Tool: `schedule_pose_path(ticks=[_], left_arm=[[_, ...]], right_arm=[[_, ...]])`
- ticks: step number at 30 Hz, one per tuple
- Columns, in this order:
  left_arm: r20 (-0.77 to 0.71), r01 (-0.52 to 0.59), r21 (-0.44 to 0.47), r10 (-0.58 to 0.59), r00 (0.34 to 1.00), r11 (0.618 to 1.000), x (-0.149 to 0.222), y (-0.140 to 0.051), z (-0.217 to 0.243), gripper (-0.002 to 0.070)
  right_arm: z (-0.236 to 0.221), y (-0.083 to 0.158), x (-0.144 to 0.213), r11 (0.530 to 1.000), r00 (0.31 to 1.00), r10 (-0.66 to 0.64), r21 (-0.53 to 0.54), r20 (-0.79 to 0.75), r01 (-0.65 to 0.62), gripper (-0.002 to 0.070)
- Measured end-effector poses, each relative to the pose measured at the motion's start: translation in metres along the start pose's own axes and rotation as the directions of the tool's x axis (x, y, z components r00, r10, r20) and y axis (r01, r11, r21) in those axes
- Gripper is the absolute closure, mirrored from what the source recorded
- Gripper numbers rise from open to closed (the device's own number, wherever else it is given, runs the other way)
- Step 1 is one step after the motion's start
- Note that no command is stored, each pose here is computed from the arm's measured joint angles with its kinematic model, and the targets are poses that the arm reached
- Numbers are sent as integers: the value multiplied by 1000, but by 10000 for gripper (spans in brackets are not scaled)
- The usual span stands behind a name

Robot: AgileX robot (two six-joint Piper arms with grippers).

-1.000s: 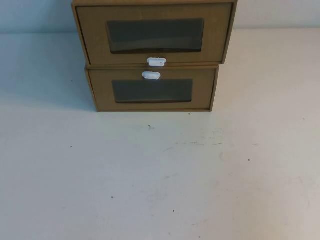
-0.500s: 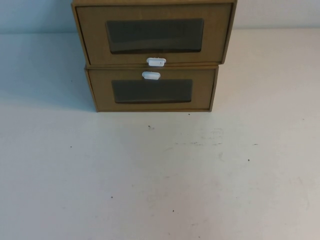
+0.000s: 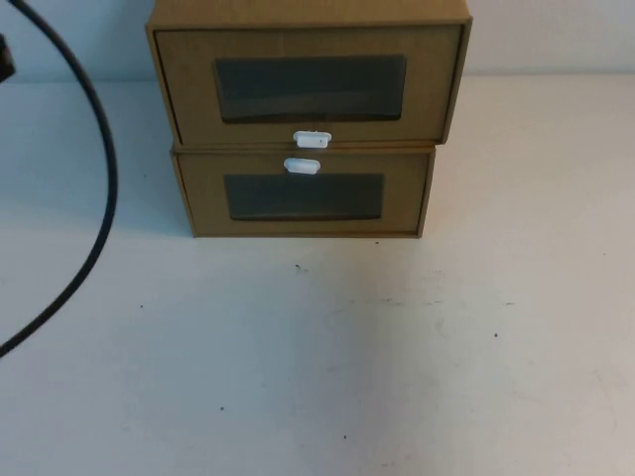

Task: Open the shoe box
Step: 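Pull the top drawer of the cardboard box fully open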

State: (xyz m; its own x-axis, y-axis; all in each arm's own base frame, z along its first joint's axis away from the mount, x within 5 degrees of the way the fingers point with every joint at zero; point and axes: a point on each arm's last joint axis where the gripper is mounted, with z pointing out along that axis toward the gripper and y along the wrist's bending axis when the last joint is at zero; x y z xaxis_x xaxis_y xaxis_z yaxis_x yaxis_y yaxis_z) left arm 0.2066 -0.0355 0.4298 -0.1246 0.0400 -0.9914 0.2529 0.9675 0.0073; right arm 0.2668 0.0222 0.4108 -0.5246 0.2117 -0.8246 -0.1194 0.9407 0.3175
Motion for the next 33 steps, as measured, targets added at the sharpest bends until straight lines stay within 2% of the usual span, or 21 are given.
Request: schedule_pose_path(ticks=[3, 5, 8, 12, 14, 17, 19, 22, 26, 30, 33], left_arm=[[-63, 133, 22, -132, 989, 991, 13, 2, 30, 679], [-100, 165, 27, -161, 982, 986, 18, 3, 48, 679], [-150, 140, 54, -131, 980, 989, 17, 4, 73, 679], [-200, 102, 125, -76, 977, 987, 1, 4, 107, 679], [-207, 69, 185, -30, 978, 980, -15, 2, 124, 679], [-236, 32, 297, 41, 971, 954, -28, -2, 149, 679], [-253, 24, 365, 74, 965, 931, -33, -5, 165, 679], [-262, 33, 425, 88, 961, 904, -34, -6, 192, 679], [-264, 57, 464, 76, 961, 884, -29, -6, 222, 679], [-301, 114, 492, 46, 953, 863, -9, -6, 245, 679], [-346, 155, 515, 40, 937, 843, 10, -7, 258, 679]], right_arm=[[28, -1, 6, 997, 998, 20, -79, -65, -25, 689], [42, 1, 7, 987, 996, 46, -150, -82, -58, 689], [58, 7, 12, 957, 992, 33, -282, -119, -65, 689], [72, 22, 19, 864, 990, -86, -503, -114, 17, 689], [79, 33, 22, 821, 986, -148, -566, -77, 79, 689], [85, 56, 32, 780, 966, -256, -598, -36, 185, 689], [89, 75, 41, 760, 938, -347, -590, -11, 274, 689], [93, 109, 59, 701, 856, -514, -549, 54, 455, 689], [102, 148, 78, 572, 684, -704, -416, 194, 707, 689], [117, 172, 89, 471, 530, -785, -248, 320, 847, 687], [138, 184, 102, 369, 386, -845, -121, 371, 922, 666]])
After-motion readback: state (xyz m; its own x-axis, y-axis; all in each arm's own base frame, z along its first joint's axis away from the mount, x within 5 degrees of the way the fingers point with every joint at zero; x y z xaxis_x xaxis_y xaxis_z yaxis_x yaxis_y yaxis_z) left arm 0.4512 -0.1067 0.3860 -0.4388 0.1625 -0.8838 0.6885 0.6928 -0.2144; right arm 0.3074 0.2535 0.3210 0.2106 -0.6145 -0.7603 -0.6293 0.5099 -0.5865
